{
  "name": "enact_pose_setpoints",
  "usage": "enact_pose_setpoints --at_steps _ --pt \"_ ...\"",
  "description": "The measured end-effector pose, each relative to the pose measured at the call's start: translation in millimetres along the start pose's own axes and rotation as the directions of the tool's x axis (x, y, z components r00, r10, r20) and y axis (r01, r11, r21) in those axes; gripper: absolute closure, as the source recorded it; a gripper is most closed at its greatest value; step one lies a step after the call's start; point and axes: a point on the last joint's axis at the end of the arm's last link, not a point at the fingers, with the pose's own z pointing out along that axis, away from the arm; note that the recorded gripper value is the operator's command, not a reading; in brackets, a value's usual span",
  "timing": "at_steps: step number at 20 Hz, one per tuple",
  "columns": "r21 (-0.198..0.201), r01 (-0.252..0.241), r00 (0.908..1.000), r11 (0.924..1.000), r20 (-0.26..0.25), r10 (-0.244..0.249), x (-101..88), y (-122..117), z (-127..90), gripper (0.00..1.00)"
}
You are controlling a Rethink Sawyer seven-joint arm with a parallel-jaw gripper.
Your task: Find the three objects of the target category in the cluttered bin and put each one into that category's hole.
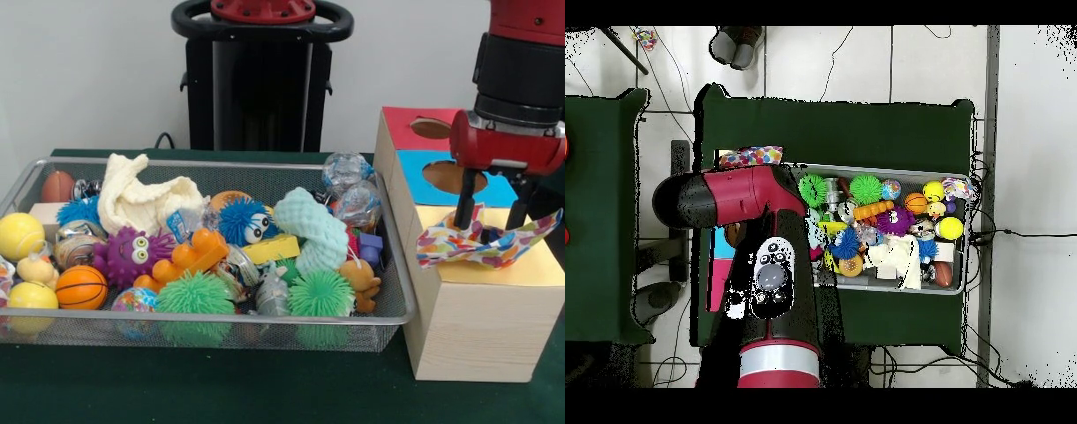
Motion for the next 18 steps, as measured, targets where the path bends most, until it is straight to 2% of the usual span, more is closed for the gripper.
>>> enact_pose_setpoints --at_steps 16,17,18 --pt "0.002 -0.001 1.0 1.0 -0.003 0.001 0.3 -0.7 -1.8 0.0" --pt "0.005 -0.001 1.0 1.0 -0.009 0.001 0.5 -1.7 -3.6 1.0" --pt "0.005 -0.001 0.9999 1.0 -0.01 0.001 0.6 -1.9 -3.9 1.0"
